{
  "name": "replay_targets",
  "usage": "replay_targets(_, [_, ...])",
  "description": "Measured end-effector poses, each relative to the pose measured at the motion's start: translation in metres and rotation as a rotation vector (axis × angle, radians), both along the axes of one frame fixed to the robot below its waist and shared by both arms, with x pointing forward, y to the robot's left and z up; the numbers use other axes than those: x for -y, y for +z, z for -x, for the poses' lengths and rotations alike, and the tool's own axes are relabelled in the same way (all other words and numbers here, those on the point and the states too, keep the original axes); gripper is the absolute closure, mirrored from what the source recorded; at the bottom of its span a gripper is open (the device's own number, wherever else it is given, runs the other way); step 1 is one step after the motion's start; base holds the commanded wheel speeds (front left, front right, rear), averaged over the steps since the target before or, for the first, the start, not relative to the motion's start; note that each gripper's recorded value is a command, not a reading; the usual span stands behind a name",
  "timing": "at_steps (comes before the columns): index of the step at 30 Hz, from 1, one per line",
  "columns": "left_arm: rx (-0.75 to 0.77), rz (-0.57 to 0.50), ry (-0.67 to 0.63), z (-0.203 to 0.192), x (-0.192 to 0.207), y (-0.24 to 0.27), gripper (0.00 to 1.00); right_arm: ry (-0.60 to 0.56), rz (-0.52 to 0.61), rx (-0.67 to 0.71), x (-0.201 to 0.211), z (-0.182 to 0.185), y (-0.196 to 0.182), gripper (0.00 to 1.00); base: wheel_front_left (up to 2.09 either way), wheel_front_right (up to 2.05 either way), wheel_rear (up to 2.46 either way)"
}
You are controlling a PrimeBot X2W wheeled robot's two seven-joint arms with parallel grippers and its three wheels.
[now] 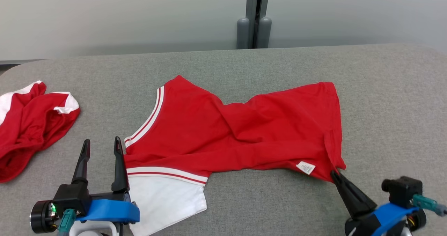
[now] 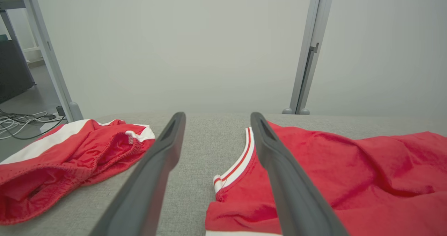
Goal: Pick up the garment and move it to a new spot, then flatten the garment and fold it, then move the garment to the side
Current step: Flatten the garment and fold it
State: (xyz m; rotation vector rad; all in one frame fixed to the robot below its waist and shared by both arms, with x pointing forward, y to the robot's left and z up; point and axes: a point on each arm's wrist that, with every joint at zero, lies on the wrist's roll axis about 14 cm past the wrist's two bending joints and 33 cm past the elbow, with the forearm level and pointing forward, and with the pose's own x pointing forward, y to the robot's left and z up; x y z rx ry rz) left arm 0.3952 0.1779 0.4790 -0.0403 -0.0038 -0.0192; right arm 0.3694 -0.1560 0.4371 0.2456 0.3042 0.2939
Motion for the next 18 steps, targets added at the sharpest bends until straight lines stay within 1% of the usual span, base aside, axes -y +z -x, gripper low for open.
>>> replay_targets(6, [-0.005, 0.004, -0.008, 0.0, 0.003, -0.002, 0.0, -0.023, -0.05, -0.082, 0.006, 0.027, -0.006, 1.0, 0.0, 0.0, 0.0])
replay_targets(8, [-0.006, 0.004, -0.01, -0.001, 0.004, -0.002, 0.0, -0.018, -0.062, -0.135, 0.005, 0.036, -0.012, 1.0, 0.0, 0.0, 0.0])
replay_targets(9, [-0.006, 0.004, -0.011, -0.001, 0.004, -0.002, 0.0, -0.017, -0.061, -0.147, 0.006, 0.038, -0.014, 0.55, 0.0, 0.0, 0.0])
replay_targets(10, [-0.007, 0.004, -0.012, -0.001, 0.005, -0.003, 0.0, -0.022, -0.064, -0.145, 0.008, 0.038, -0.012, 0.0, 0.0, 0.0, 0.0])
replay_targets(14, [-0.006, 0.001, -0.015, -0.001, 0.005, -0.002, 0.0, -0.038, -0.069, -0.1, 0.013, 0.031, 0.002, 0.0, 0.0, 0.0, 0.0])
replay_targets(18, [-0.004, -0.001, -0.01, 0.0, 0.003, -0.001, 0.0, -0.052, -0.048, -0.053, 0.023, 0.023, 0.014, 0.0, 0.0, 0.0, 0.0])
